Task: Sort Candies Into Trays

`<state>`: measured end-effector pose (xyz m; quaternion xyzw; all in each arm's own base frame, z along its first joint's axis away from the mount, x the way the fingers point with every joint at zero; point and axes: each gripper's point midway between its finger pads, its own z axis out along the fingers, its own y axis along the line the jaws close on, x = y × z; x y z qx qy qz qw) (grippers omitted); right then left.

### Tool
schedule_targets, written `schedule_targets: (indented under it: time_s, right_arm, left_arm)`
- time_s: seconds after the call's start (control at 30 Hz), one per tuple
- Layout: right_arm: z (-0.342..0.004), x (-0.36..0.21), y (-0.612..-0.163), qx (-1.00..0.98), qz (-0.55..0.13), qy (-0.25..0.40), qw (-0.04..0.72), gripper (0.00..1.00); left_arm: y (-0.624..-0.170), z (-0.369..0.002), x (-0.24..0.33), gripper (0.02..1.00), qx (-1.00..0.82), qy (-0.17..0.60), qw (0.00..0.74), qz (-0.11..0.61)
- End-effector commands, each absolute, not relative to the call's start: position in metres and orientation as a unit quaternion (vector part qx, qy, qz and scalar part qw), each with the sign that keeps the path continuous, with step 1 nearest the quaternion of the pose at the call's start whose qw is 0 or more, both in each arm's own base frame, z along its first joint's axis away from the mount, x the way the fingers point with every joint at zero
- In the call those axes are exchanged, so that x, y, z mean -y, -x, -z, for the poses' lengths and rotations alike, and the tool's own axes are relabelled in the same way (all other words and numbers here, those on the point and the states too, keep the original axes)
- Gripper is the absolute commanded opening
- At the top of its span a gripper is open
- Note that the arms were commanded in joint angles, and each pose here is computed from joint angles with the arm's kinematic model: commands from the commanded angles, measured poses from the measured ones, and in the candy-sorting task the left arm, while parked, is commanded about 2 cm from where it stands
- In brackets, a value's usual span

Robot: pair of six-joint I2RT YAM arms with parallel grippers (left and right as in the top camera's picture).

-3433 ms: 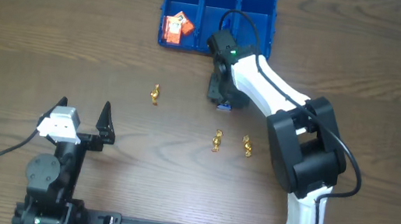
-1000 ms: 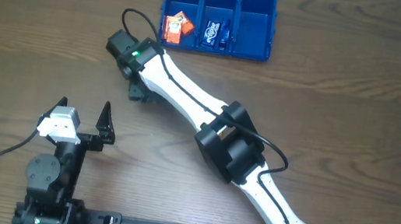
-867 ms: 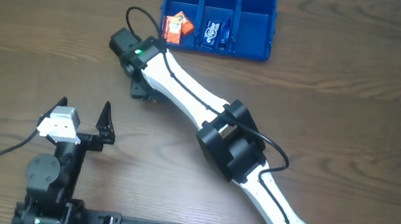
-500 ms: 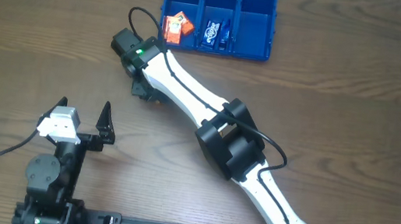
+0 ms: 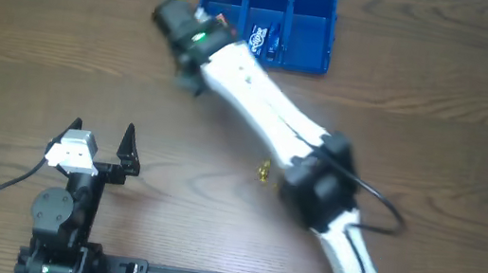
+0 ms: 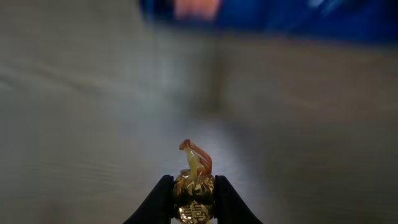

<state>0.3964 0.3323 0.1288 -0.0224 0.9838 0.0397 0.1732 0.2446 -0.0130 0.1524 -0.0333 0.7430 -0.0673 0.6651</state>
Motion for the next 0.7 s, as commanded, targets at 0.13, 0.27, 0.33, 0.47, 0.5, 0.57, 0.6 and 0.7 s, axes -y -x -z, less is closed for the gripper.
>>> schedule_targets:
  time_s: [0.13, 0.27, 0.33, 0.47, 0.5, 0.57, 0.6, 0.7]
  right_arm:
    - [-0.223, -0.196, -0.481, -0.953, 0.001, -0.045, 0.3, 0.174]
    - [-0.217, -0.155, -0.516, -0.948, -0.006, -0.068, 0.311, 0.174]
    - [-0.208, -0.148, -0.527, -0.948, -0.004, -0.065, 0.313, 0.178]
    - [-0.166, -0.146, -0.547, -0.952, 0.005, -0.068, 0.298, 0.209]
    - [-0.157, -0.146, -0.55, -0.953, 0.007, -0.068, 0.295, 0.209]
    - [-0.141, -0.145, -0.556, -0.955, 0.01, -0.072, 0.288, 0.209]
    - [-0.136, -0.145, -0.557, -0.956, 0.011, -0.072, 0.285, 0.207]
    - [-0.129, -0.143, -0.557, -0.957, 0.014, -0.073, 0.279, 0.242]
  left_arm:
    - [-0.243, -0.136, 0.012, 0.998, -0.76, 0.033, 0.646, 0.065]
    - [-0.243, -0.136, 0.012, 0.998, -0.76, 0.033, 0.646, 0.065]
    - [-0.243, -0.136, 0.012, 0.998, -0.76, 0.033, 0.646, 0.065]
    - [-0.243, -0.136, 0.012, 0.998, -0.76, 0.033, 0.646, 0.065]
    - [-0.243, -0.136, 0.012, 0.998, -0.76, 0.033, 0.646, 0.065]
    - [-0.243, -0.136, 0.012, 0.998, -0.76, 0.033, 0.646, 0.065]
    - [-0.243, -0.136, 0.012, 0.996, -0.76, 0.033, 0.646, 0.065]
    - [-0.243, -0.136, 0.012, 0.996, -0.76, 0.033, 0.646, 0.065]
